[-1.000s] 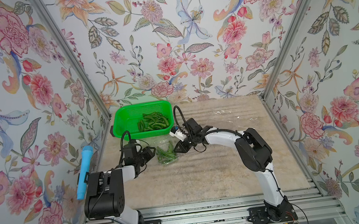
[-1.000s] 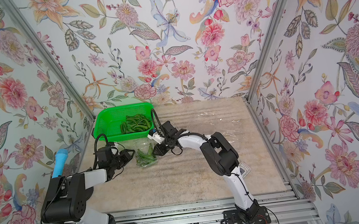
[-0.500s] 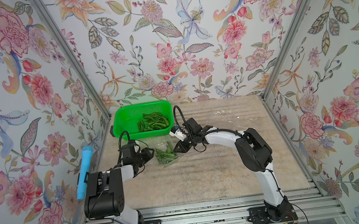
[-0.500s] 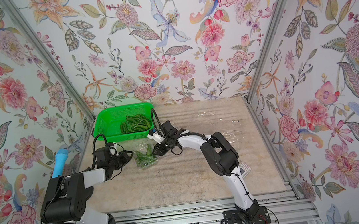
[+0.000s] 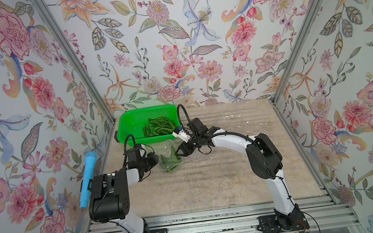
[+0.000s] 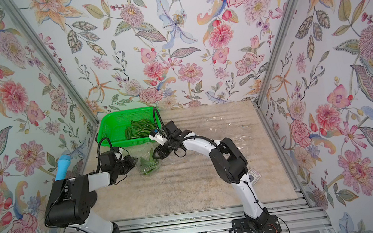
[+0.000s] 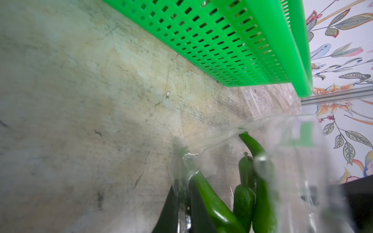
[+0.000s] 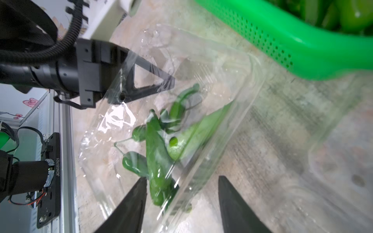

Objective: Take small green peppers out of containers
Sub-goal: Move the packing box to the center of the board, then open the packing box at the center of the board.

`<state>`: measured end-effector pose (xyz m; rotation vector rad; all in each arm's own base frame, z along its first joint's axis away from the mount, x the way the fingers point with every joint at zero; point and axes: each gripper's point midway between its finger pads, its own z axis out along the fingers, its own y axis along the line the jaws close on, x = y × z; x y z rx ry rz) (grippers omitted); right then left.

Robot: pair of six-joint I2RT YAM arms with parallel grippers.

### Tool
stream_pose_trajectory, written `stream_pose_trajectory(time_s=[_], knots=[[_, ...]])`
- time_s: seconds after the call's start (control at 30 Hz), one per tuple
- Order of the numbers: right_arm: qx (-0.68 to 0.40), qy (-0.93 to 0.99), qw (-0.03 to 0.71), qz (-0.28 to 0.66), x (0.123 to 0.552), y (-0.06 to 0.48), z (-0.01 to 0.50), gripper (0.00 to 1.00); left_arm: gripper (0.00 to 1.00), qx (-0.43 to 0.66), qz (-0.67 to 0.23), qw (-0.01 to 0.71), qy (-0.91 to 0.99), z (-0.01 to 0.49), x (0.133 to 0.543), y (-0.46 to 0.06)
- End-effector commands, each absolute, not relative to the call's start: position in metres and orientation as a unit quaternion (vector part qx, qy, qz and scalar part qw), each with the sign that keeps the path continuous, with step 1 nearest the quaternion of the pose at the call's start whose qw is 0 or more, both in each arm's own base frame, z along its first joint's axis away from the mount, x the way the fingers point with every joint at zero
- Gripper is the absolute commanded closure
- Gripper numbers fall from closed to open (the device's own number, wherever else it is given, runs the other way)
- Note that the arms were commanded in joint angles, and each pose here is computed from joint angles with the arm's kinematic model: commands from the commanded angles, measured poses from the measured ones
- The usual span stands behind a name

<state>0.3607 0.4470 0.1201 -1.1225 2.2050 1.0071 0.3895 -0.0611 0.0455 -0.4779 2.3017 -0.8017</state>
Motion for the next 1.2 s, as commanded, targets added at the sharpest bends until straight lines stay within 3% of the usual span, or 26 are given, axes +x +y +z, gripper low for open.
stream_pose_trajectory(time_s=[0.0,0.3,0.6,1.17], knots=[[-0.415,0.800,0.242,0.359,0.368,0.452,0.122,0.37,0.89,-0.181,-0.300,0.327,0.878,0.051,0.388,-0.057],[-0.414,0.803,0.303,0.304,0.382,0.448,0.138,0.33,0.87,-0.185,-0.297,0.329,0.877,0.061,0.387,-0.056],[-0.492,0.778,0.364,0.141,0.327,0.452,0.132,0.29,0.86,-0.188,-0.301,0.333,0.874,0.074,0.384,-0.057],[-0.512,0.719,0.465,0.067,0.285,0.466,0.172,0.22,0.89,-0.201,-0.285,0.303,0.887,0.056,0.377,-0.056]])
